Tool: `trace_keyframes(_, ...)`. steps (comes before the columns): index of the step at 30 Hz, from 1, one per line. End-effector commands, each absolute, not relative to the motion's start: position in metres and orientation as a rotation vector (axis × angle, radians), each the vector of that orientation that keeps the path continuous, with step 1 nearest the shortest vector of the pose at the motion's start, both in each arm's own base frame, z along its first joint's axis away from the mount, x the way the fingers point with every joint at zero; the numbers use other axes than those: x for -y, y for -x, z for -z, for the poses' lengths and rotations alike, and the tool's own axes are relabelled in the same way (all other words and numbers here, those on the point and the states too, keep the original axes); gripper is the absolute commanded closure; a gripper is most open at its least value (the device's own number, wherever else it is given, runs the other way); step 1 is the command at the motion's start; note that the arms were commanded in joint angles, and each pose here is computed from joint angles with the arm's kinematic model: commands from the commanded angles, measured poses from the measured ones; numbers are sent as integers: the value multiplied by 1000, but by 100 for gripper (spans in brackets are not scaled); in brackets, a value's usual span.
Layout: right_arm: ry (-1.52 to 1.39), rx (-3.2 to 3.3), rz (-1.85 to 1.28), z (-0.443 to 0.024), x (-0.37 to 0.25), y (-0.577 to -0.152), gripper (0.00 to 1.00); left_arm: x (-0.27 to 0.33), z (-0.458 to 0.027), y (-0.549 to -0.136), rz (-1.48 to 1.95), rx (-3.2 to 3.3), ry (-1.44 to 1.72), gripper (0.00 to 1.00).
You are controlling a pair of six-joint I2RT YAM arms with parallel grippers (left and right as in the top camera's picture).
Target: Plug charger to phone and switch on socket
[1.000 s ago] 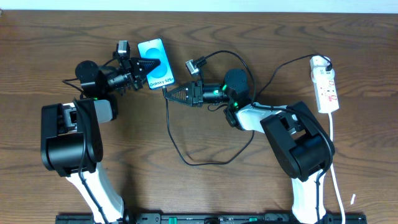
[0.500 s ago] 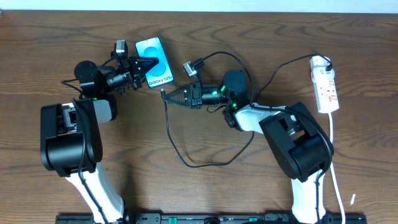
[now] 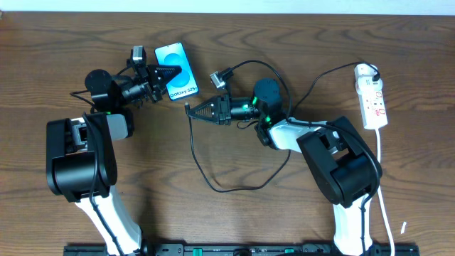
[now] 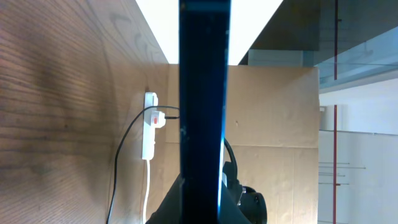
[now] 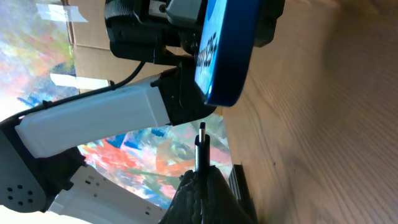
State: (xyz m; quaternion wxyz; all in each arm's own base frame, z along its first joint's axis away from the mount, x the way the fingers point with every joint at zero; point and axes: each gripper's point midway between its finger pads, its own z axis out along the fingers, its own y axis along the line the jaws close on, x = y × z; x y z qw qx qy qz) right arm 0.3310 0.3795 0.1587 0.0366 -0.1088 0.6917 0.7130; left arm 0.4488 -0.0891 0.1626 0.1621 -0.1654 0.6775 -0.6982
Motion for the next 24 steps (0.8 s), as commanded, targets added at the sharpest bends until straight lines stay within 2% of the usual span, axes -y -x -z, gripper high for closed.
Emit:
trace_keyframes(1, 347, -2103, -2171, -158, -378, -336, 99, 87, -174, -451, 1981, -1914, 437, 93)
trace_keyframes(24, 315, -2074, -2135, -159, -379, -344, 99, 89, -173, -449, 1987, -1923, 425, 93)
